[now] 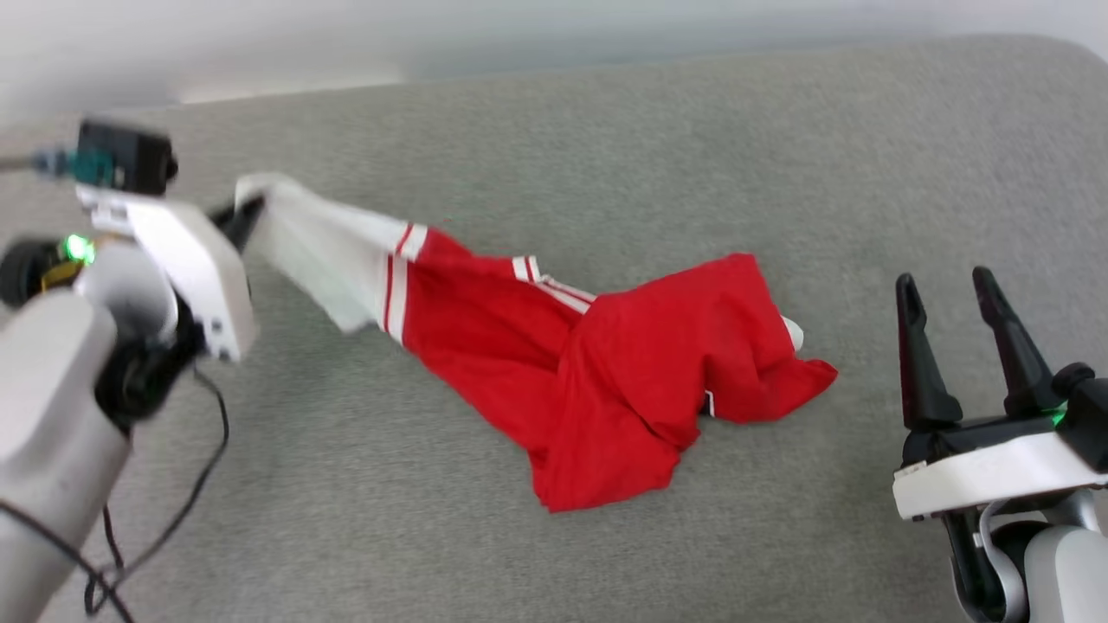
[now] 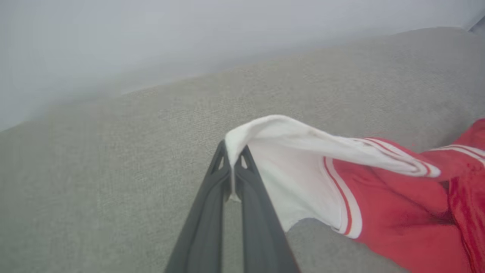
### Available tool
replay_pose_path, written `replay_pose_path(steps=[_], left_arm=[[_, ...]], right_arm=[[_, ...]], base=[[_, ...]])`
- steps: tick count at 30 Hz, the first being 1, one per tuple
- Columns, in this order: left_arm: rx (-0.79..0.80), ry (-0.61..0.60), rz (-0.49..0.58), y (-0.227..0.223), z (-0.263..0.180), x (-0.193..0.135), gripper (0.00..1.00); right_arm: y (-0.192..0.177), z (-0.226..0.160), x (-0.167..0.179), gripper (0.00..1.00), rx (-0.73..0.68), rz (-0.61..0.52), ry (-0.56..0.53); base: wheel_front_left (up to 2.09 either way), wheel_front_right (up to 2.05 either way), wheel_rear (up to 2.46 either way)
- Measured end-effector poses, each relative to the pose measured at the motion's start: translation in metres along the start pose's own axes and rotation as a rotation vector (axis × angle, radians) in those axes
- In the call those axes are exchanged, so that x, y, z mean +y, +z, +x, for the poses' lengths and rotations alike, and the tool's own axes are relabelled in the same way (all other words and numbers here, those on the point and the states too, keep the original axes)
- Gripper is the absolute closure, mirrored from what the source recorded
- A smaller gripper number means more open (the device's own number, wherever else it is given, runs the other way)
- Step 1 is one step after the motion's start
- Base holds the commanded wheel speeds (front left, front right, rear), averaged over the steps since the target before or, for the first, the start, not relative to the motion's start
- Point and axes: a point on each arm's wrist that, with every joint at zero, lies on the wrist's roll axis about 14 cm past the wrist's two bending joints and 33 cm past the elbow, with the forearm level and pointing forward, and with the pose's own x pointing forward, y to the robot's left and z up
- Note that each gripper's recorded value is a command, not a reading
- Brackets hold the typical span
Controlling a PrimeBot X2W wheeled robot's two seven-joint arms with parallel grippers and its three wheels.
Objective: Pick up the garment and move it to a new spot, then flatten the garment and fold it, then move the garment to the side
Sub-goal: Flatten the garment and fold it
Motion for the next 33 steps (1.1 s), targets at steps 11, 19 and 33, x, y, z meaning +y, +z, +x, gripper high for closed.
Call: replay_pose_path(steps=[11, 19, 33], left_arm=[[0.149, 0.168, -0.142, -0.099, -0.078, 0.025, 0.0], [-0.288, 0.172, -0.086, -0.018, -0.091, 0.02, 0.0], [-0.516, 0.122, -0.016, -0.013, -0.14, -0.05, 0.0]], right_arm=[[0.012, 0.001, 0.042, 0.0, -0.004, 0.014, 0.122], [0.02, -0.003, 0.049, 0.0, -0.019, 0.017, 0.144], [0.023, -0.015, 0.054, 0.0, -0.03, 0.043, 0.146]], base=[[0.0, 0.0, 0.0], [0.0, 0.0, 0.0], [0.0, 0.0, 0.0]])
